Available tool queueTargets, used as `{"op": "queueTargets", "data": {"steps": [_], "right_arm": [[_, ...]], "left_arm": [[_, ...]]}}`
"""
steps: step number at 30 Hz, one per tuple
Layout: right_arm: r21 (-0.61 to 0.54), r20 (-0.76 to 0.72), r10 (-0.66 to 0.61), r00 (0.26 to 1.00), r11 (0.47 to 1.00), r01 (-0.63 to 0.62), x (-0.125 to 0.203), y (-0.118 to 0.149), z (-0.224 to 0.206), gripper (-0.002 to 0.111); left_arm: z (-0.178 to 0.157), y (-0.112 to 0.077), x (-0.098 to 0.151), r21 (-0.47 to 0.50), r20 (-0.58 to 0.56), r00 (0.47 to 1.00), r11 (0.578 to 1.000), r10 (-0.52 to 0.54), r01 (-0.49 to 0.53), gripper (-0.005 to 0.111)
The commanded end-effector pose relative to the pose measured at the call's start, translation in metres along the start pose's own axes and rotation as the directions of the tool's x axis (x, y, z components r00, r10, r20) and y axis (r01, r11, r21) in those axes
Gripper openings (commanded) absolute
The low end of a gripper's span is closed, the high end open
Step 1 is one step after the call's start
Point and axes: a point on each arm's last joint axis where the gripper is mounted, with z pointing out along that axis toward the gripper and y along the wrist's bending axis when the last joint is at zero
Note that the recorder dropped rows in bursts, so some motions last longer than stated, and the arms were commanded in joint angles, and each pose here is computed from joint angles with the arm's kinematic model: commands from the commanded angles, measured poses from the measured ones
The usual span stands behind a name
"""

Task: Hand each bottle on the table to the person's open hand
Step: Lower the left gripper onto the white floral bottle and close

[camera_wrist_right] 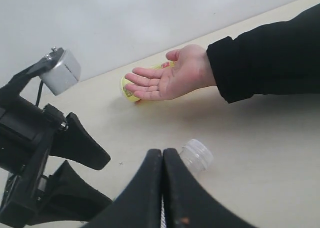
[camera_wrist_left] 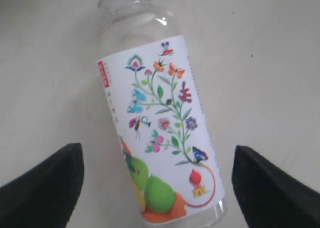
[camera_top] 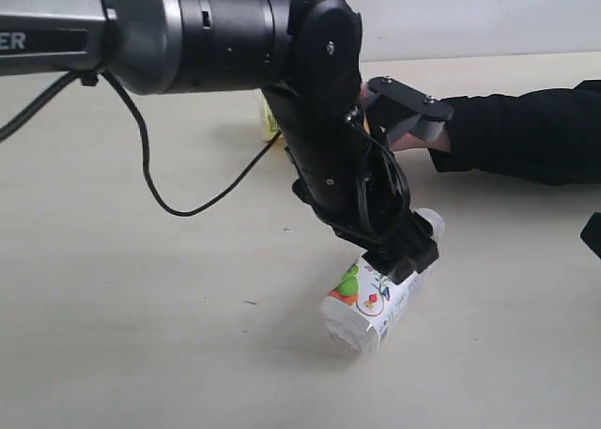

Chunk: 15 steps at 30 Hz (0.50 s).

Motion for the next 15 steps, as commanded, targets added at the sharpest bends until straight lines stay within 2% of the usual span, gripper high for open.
{"op": "queueTargets", "data": {"steps": [1, 15], "right_arm": [[0.004, 0.009, -0.006, 1.0, 1.0, 0.006, 0.0, -0.001, 0.0, 0.0], [0.004, 0.009, -0.006, 1.0, 1.0, 0.006, 0.0, -0.001, 0.0, 0.0]], "left_arm": [[0.01, -0.006, -0.009, -0.011, 0.038, 0.999, 0.999, -0.034, 0.035, 0.078], [0.054, 0.005, -0.006, -0.051, -0.019, 0.999, 0.998, -0.043, 0.042, 0.078]]}}
